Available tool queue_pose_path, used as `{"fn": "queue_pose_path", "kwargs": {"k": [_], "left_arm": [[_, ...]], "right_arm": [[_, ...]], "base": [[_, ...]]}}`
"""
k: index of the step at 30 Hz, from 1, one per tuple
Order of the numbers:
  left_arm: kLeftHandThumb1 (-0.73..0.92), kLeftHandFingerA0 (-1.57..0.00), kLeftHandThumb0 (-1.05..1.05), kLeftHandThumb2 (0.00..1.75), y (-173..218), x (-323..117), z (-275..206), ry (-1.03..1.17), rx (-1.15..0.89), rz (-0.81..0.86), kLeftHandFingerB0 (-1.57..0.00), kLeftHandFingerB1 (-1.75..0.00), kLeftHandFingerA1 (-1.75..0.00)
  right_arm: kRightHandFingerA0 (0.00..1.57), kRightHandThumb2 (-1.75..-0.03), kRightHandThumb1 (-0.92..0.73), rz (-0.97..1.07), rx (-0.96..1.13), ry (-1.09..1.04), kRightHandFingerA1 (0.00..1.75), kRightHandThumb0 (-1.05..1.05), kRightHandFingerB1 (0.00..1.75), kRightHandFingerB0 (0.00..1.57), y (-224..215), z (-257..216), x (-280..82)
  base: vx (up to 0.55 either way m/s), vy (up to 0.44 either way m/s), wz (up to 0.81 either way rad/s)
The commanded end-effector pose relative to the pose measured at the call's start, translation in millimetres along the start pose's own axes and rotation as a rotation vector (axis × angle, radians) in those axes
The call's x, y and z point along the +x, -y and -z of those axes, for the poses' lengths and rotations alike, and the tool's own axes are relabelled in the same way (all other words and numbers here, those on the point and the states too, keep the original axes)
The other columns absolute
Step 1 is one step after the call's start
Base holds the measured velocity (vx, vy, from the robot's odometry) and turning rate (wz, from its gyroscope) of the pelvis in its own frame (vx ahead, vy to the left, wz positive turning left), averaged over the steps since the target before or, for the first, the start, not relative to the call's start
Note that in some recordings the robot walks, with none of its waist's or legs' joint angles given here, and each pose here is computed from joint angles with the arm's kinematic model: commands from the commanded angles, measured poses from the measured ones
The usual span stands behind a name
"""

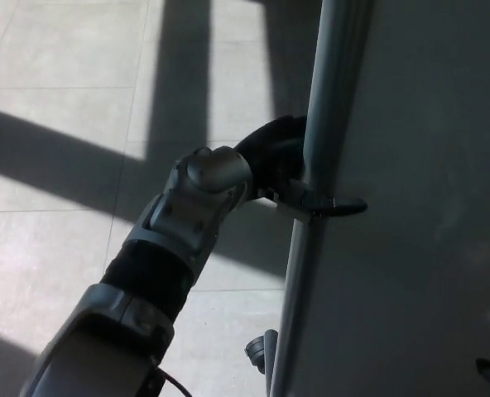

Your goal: A white board is being place on the right hand side and parallel to the robot and the robot uses its left hand to grab on the leftside of the whiteboard and drag the whiteboard from the right hand side to the left hand side

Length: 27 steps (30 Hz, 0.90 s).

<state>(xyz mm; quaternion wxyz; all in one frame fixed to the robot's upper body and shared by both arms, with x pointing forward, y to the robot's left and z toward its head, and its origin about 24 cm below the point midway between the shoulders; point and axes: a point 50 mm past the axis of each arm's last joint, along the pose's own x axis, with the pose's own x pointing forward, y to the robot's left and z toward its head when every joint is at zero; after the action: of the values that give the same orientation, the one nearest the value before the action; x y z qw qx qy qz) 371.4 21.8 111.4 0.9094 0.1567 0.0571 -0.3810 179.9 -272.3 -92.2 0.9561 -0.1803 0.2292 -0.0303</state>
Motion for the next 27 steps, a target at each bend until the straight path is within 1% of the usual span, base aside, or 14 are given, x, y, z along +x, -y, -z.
{"fn": "queue_pose_path", "kwargs": {"k": [1,4,7,10,12,13,14,15,16,18,20,22,23,27], "left_arm": [[0.49,-0.54,-0.5,0.55,20,14,-11,0.051,0.068,-0.179,-0.45,-0.95,-1.11],[0.61,-0.81,-0.34,0.6,31,18,-11,0.062,0.097,-0.271,-0.77,-1.59,-1.67],[0.6,-0.87,-0.31,0.58,37,18,-13,0.06,0.113,-0.302,-0.94,-1.19,-1.45],[0.61,-0.78,-0.27,0.58,35,17,-11,0.089,0.13,-0.318,-0.69,-1.6,-1.75],[0.44,-1.1,-0.36,0.8,33,15,-11,0.092,0.155,-0.342,-0.94,-1.25,-1.39],[0.62,-0.78,-0.24,0.57,32,14,-10,0.098,0.15,-0.346,-0.66,-1.62,-1.75],[0.63,-0.78,-0.26,0.56,31,13,-8,0.103,0.143,-0.356,-0.79,-1.06,-1.73],[0.63,-0.78,-0.26,0.56,30,12,-7,0.107,0.136,-0.369,-0.79,-1.06,-1.73],[0.65,-0.77,-0.23,0.58,28,10,-3,0.108,0.113,-0.361,-0.61,-1.55,-1.75],[0.48,-1.09,-0.33,0.82,25,9,-3,0.107,0.107,-0.367,-0.88,-1.2,-1.39],[0.65,-0.72,-0.24,0.57,19,5,1,0.117,0.097,-0.382,-0.58,-1.67,-1.75],[0.47,-1.06,-0.33,0.81,14,1,4,0.121,0.103,-0.385,-0.89,-1.26,-1.37],[0.65,-0.71,-0.28,0.56,12,-1,6,0.101,0.108,-0.393,-0.69,-1.44,-1.68],[0.63,-0.77,-0.29,0.57,7,-7,11,0.117,0.093,-0.391,-0.64,-1.68,-1.75]], "right_arm": [[0.39,-0.64,-0.83,0.015,0.016,0.025,0.39,-0.59,0.31,0.24,2,-4,2],[0.38,-0.64,-0.84,0.015,0.014,0.023,0.39,-0.6,0.31,0.24,2,-4,2],[0.38,-0.64,-0.84,0.013,0.003,0.025,0.39,-0.6,0.31,0.24,3,-5,3],[0.38,-0.64,-0.85,0.011,-0.016,0.027,0.38,-0.59,0.31,0.24,5,-7,4],[0.38,-0.64,-0.84,0.008,-0.002,0.024,0.38,-0.59,0.31,0.23,5,-6,4],[0.38,-0.64,-0.84,0.008,-0.001,0.023,0.38,-0.6,0.31,0.24,5,-6,4],[0.38,-0.64,-0.84,0.006,-0.008,0.021,0.38,-0.6,0.31,0.24,5,-6,4],[0.38,-0.64,-0.84,0.003,-0.021,0.018,0.38,-0.6,0.31,0.24,5,-6,4],[0.39,-0.64,-0.85,0.003,-0.029,0.014,0.38,-0.6,0.31,0.24,4,-4,3],[0.38,-0.64,-0.85,0.004,-0.022,0.013,0.38,-0.6,0.31,0.24,4,-5,4],[0.38,-0.65,-0.85,0.004,-0.026,0.019,0.38,-0.6,0.31,0.24,3,-6,5],[0.39,-0.65,-0.85,0.004,-0.047,0.021,0.38,-0.6,0.31,0.24,2,-7,5],[0.39,-0.65,-0.85,0.004,-0.041,0.021,0.38,-0.59,0.31,0.24,2,-6,4],[0.38,-0.64,-0.86,0.003,-0.035,0.026,0.39,-0.6,0.32,0.23,2,-5,3]], "base": [[0.0,0.0,0.0],[0.0,0.0,0.0],[0.0,0.0,0.0],[0.0,0.0,0.0],[0.0,0.0,0.0],[0.0,0.0,0.0],[0.0,0.0,0.0],[0.0,0.0,0.0],[0.0,0.0,0.0],[0.0,0.0,0.0],[0.0,0.0,0.0],[0.0,0.0,0.0],[0.0,0.0,0.0],[0.0,0.0,0.0]]}}
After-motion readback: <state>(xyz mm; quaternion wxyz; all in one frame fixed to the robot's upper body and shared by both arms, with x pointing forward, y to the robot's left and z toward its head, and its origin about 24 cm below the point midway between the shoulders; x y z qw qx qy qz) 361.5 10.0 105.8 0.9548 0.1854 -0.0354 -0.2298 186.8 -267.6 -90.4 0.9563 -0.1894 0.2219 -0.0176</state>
